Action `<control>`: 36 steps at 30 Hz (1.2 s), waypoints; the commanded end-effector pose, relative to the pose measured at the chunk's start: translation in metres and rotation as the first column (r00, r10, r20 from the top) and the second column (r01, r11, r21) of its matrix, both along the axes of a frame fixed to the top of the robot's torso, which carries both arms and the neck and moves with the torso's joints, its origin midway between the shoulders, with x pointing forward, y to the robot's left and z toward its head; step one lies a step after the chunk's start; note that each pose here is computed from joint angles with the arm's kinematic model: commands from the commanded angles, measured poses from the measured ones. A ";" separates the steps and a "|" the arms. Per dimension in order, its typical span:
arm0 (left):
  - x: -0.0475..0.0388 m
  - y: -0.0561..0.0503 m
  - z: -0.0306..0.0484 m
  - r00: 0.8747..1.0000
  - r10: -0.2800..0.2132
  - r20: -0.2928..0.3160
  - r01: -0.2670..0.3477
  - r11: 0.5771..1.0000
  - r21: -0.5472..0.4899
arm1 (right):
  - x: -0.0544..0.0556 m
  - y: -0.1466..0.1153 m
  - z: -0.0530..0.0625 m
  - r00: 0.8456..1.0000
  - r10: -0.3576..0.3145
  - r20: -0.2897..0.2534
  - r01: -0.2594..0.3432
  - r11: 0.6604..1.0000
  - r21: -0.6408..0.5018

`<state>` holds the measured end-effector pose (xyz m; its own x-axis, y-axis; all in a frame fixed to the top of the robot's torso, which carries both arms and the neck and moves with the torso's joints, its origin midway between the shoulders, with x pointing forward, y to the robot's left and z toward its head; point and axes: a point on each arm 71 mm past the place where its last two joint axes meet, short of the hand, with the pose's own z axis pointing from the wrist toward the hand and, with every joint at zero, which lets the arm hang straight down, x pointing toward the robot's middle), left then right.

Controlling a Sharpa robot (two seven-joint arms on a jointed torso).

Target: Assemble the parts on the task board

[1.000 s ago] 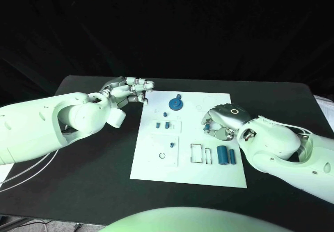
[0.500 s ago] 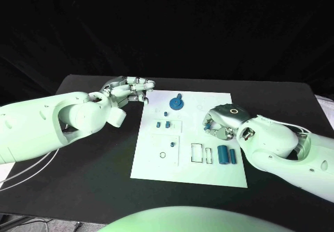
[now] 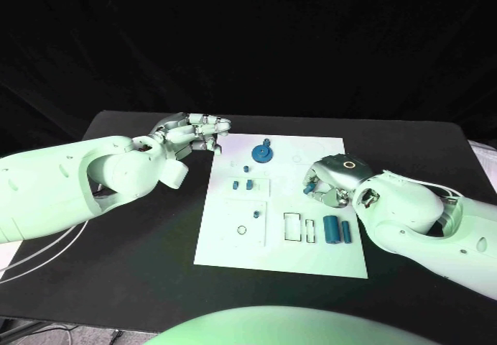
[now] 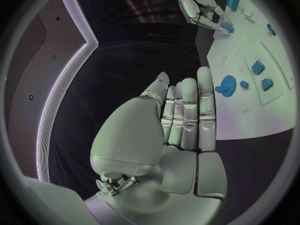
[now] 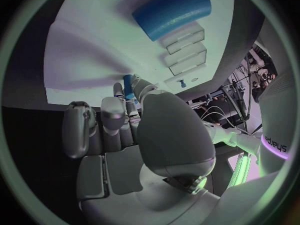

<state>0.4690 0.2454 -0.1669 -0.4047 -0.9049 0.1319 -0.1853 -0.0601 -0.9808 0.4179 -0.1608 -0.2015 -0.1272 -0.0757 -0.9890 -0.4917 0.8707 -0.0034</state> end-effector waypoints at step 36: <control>0.0042 0.000 -0.0008 1.000 -0.005 0.011 0.005 1.000 -0.004 | -0.036 0.024 0.030 0.995 0.093 -0.034 -0.083 0.968 0.236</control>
